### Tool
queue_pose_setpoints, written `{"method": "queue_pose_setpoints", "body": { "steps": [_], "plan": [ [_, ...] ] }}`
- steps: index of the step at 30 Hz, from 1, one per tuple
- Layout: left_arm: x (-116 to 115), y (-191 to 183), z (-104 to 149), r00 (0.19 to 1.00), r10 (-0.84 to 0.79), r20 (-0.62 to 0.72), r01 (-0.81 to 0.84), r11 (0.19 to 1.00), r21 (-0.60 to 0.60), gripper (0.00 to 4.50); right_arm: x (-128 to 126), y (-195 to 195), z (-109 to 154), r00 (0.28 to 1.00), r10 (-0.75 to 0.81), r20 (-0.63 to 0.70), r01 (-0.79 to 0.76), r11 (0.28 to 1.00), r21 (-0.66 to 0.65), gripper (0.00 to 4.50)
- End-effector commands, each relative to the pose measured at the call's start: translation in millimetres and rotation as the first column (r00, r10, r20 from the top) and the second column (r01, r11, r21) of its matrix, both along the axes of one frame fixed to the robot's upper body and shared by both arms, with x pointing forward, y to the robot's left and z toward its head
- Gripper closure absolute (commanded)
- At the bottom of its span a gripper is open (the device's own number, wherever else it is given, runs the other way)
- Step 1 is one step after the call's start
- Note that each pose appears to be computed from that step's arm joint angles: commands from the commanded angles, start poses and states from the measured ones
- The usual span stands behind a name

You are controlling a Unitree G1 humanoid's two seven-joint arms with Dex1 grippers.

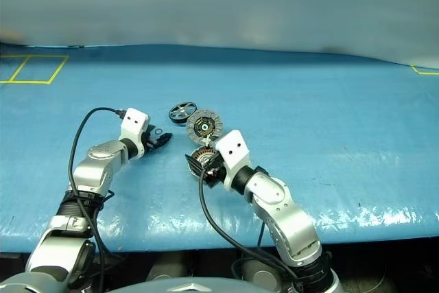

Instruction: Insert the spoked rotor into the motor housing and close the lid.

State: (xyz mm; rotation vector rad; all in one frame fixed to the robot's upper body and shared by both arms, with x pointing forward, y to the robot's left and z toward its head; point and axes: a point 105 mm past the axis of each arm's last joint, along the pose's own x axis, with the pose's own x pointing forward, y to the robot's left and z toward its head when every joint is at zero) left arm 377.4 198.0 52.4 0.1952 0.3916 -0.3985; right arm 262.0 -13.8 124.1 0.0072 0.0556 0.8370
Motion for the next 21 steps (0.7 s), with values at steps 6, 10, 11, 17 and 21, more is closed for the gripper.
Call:
{"method": "queue_pose_setpoints", "body": {
  "steps": [6, 10, 11, 17, 21],
  "plan": [
    [-18.0, 14.7, -23.4, 0.995, 0.012, -0.098, -0.006, 0.998, 0.063, 3.86, 0.7, 2.9, 18.2, 0.999, 0.003, 0.051, -0.005, 0.999, 0.039, 0.54],
    [-33.0, 17.7, -22.6, 0.994, -0.055, -0.095, 0.068, 0.988, 0.139, 3.86, 0.1, 1.6, 14.6, 0.998, 0.008, 0.055, -0.009, 1.000, 0.019, 0.54],
    [-38.9, 16.6, -21.3, 0.992, -0.084, -0.096, 0.098, 0.983, 0.152, 3.86, -0.5, 0.1, 10.6, 0.998, 0.011, 0.060, -0.010, 1.000, -0.004, 0.54],
    [-69.8, 6.0, 2.5, 0.977, -0.202, -0.066, 0.208, 0.973, 0.104, 3.86, -6.6, -15.0, -12.7, 0.999, 0.019, 0.038, -0.018, 1.000, -0.023, 0.54],
    [-79.1, -6.6, 24.7, 0.963, -0.270, 0.008, 0.268, 0.960, 0.078, 3.86, -10.2, -29.5, -33.2, 1.000, 0.010, 0.019, -0.009, 0.999, -0.040, 0.54]
  ]
}}
